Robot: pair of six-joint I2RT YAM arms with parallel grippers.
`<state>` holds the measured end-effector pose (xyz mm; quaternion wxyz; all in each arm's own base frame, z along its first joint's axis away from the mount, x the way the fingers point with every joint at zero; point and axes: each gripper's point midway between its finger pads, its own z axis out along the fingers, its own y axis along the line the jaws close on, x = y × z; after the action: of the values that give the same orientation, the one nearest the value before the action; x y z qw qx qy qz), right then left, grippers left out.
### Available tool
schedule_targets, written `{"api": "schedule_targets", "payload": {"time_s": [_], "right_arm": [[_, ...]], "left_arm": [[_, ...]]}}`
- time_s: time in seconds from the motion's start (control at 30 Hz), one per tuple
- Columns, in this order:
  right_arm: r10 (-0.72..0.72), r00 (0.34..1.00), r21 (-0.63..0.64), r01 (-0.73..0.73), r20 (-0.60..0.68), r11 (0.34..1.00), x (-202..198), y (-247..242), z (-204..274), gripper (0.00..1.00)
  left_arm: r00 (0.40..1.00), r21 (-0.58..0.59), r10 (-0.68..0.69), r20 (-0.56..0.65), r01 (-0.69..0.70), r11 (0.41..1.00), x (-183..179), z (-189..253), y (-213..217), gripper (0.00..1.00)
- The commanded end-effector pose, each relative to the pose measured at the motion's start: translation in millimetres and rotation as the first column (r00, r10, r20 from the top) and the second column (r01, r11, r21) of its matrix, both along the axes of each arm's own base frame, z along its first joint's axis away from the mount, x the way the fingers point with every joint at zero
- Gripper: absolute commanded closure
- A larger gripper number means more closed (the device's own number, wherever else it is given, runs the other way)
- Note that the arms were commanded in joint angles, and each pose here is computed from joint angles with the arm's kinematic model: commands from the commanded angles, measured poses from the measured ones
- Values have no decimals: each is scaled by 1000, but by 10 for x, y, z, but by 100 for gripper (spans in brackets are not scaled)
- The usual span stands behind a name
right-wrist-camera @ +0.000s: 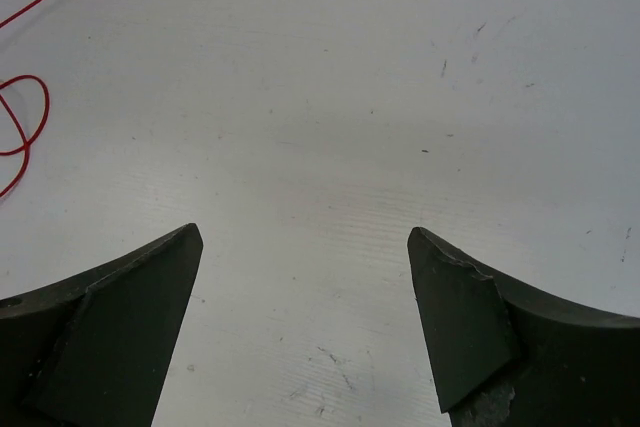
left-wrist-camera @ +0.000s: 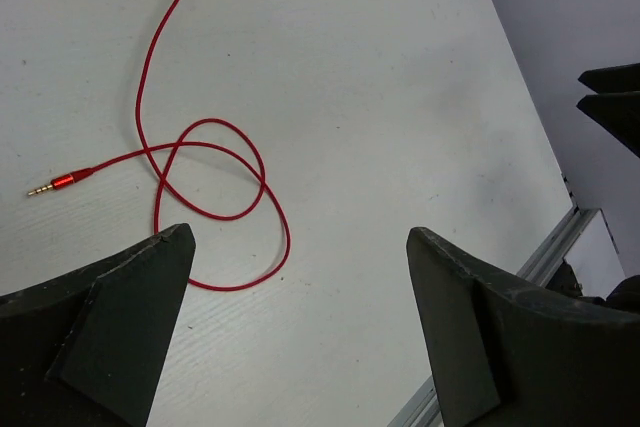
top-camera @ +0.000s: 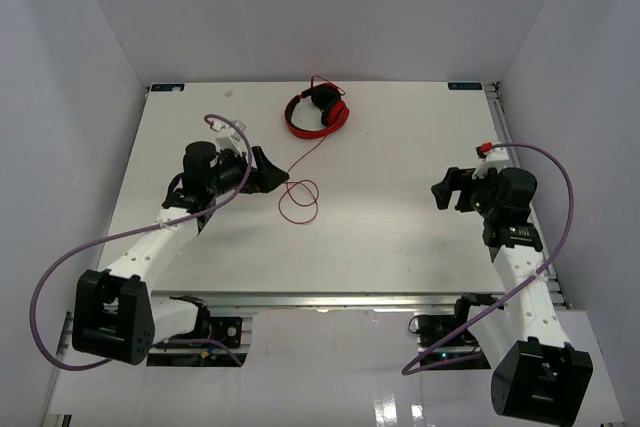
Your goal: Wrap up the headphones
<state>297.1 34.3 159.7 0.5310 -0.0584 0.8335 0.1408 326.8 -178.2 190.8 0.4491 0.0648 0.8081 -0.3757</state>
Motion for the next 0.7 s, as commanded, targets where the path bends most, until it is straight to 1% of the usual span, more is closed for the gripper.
{"api": "schedule_targets", "payload": {"time_s": [0.0, 0.03, 0.07, 0.1, 0.17, 0.2, 0.27, 0.3, 0.33, 0.37, 0.4, 0.43, 0.47, 0.53, 0.57, 0.6, 0.67], "right_arm": [[173, 976, -61, -166, 132, 984, 46, 179, 322, 10], [276, 949, -117, -260, 152, 958, -6, 268, 313, 10], [442, 885, -178, -416, 144, 892, -166, 429, 221, 10], [575, 804, -219, -540, 152, 813, -323, 573, 169, 10], [622, 767, -216, -588, 156, 779, -421, 643, 146, 10], [631, 759, -231, -592, 160, 772, -432, 645, 136, 10], [625, 764, -230, -588, 157, 776, -425, 637, 108, 10], [623, 767, -230, -585, 155, 777, -421, 632, 98, 10], [621, 768, -232, -583, 154, 778, -416, 627, 97, 10], [620, 770, -234, -581, 153, 779, -412, 623, 95, 10], [618, 772, -237, -578, 152, 781, -407, 616, 92, 10], [616, 773, -239, -576, 151, 782, -404, 611, 92, 10], [615, 774, -241, -574, 150, 782, -403, 608, 91, 10], [610, 778, -245, -568, 151, 786, -394, 598, 102, 10], [608, 779, -247, -566, 152, 787, -390, 595, 112, 10], [607, 780, -248, -565, 153, 787, -386, 594, 117, 10], [606, 781, -244, -565, 151, 788, -386, 594, 116, 10]], "left_arm": [[997, 6, -54, 52, 53, 999, 103, -5, -72, 2], [998, 8, -57, 41, 56, 998, 162, -21, -89, 2], [999, 11, -48, 14, 48, 999, 310, -40, -112, 2], [999, 15, -37, -19, 38, 999, 454, -77, -133, 2], [991, 42, 8, -137, -2, 999, 693, -237, -135, 2], [986, 51, 44, -160, -36, 998, 947, -256, -154, 2], [962, 82, 105, -250, -87, 993, 1186, -386, -159, 2], [951, 99, 141, -275, -118, 988, 1333, -403, -162, 2], [947, 112, 185, -264, -160, 981, 1537, -317, -169, 2], [939, 129, 214, -270, -185, 974, 1668, -308, -200, 2], [914, 171, 245, -324, -198, 965, 1724, -512, -212, 2], [895, 218, 302, -330, -239, 946, 1875, -557, -202, 2], [885, 250, 354, -302, -285, 925, 2037, -470, -195, 2], [816, 373, 441, -373, -303, 877, 2091, -878, -142, 3], [800, 407, 481, -359, -330, 852, 2179, -890, -127, 6], [800, 413, 496, -337, -348, 842, 2251, -810, -134, 12], [795, 424, 505, -336, -351, 835, 2325, -920, -166, 17]]}}
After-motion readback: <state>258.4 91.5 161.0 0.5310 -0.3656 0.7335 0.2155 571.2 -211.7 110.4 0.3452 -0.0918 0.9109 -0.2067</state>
